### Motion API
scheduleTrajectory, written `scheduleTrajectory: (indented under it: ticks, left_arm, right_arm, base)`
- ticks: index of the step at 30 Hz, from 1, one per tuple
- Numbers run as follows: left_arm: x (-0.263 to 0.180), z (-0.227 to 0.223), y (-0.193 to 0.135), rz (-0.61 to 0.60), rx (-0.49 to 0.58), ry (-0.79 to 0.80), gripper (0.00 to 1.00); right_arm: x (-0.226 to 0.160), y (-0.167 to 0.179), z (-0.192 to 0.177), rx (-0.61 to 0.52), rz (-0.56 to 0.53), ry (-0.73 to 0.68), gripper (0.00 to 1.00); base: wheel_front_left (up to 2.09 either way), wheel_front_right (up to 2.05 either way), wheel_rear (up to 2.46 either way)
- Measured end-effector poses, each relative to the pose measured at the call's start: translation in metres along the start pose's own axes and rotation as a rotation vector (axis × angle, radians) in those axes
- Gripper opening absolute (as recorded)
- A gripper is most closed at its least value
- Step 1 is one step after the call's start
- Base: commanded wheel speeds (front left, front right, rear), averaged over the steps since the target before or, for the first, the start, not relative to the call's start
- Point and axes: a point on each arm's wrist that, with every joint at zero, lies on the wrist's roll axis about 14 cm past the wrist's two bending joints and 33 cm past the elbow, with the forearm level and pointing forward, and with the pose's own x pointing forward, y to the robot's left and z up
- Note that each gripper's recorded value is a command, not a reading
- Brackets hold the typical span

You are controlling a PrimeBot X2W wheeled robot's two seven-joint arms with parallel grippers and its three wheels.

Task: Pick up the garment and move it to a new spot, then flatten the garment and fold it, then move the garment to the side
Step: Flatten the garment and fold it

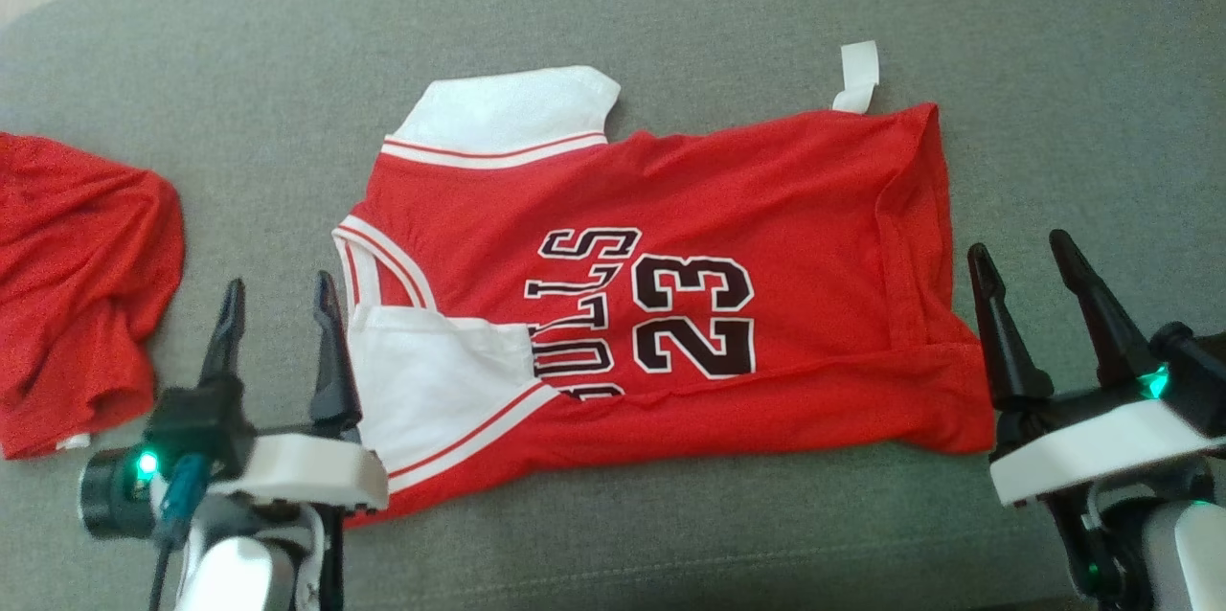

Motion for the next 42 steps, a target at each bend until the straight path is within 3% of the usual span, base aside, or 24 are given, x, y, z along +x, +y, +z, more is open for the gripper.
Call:
scheduleTrajectory:
  ticks: [5, 13, 22, 28, 34, 36, 42]
  left_arm:
    - [0.016, -0.012, -0.017, -0.079, -0.001, 0.047, 1.00]
    - [0.115, 0.000, -0.068, -0.240, -0.030, 0.030, 1.00]
    - [0.178, -0.073, -0.109, -0.346, 0.023, 0.290, 1.00]
    - [0.186, -0.124, -0.112, -0.356, 0.114, 0.507, 1.00]
    - [0.195, -0.133, -0.111, -0.348, 0.199, 0.652, 1.00]
    - [0.194, -0.134, -0.111, -0.355, 0.220, 0.687, 0.02]
    - [0.190, -0.130, -0.114, -0.380, 0.277, 0.663, 0.00]
  right_arm:
    - [0.007, -0.004, -0.009, 0.004, -0.007, 0.031, 1.00]
    - [0.040, -0.003, -0.020, 0.015, 0.012, 0.055, 1.00]
    - [0.055, -0.017, -0.052, 0.043, -0.019, 0.130, 1.00]
    - [0.052, -0.025, -0.073, 0.062, -0.044, 0.187, 1.00]
    - [0.053, -0.028, -0.078, 0.068, -0.053, 0.201, 1.00]
    - [0.055, -0.030, -0.073, 0.065, -0.053, 0.189, 1.00]
    - [0.058, -0.052, -0.064, 0.028, -0.093, 0.178, 1.00]
  base:
    - [0.00, 0.00, 0.00]
    - [0.00, 0.00, 0.00]
    - [0.00, 0.00, 0.00]
    - [0.00, 0.00, 0.00]
    - [0.00, 0.00, 0.00]
    - [0.00, 0.00, 0.00]
    - [0.00, 0.00, 0.00]
